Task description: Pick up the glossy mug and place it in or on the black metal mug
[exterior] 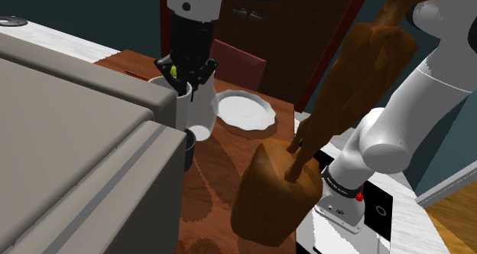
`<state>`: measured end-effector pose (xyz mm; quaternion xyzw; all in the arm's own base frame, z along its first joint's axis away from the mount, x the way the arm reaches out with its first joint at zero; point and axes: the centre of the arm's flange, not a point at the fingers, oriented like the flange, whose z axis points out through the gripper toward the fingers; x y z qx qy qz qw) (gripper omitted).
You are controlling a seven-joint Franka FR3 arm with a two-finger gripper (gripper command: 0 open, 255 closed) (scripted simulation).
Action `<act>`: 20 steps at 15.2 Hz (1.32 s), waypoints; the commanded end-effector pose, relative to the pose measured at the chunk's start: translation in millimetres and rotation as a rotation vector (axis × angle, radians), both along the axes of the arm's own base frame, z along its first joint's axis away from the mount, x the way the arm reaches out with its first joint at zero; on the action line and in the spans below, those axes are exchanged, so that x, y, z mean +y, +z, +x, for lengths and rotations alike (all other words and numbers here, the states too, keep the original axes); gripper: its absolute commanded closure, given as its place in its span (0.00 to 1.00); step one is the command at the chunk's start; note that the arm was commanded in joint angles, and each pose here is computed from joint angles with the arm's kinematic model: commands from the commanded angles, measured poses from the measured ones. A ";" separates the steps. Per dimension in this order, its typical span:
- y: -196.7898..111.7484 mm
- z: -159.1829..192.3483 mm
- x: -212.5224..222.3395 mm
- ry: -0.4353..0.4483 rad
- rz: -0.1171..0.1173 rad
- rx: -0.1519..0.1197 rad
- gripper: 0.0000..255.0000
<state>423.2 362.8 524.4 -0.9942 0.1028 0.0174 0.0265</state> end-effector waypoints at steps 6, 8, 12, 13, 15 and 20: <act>-36.3 -0.1 0.5 0.000 0.000 -0.001 1.00; -46.9 -0.1 0.5 0.000 0.000 -0.001 1.00; -68.0 -0.1 0.5 0.000 0.000 -0.001 1.00; -73.3 -0.1 0.5 0.000 0.000 -0.001 1.00; -73.3 -0.1 0.5 0.000 0.000 -0.001 1.00; -73.3 -0.1 0.5 0.000 0.000 -0.001 1.00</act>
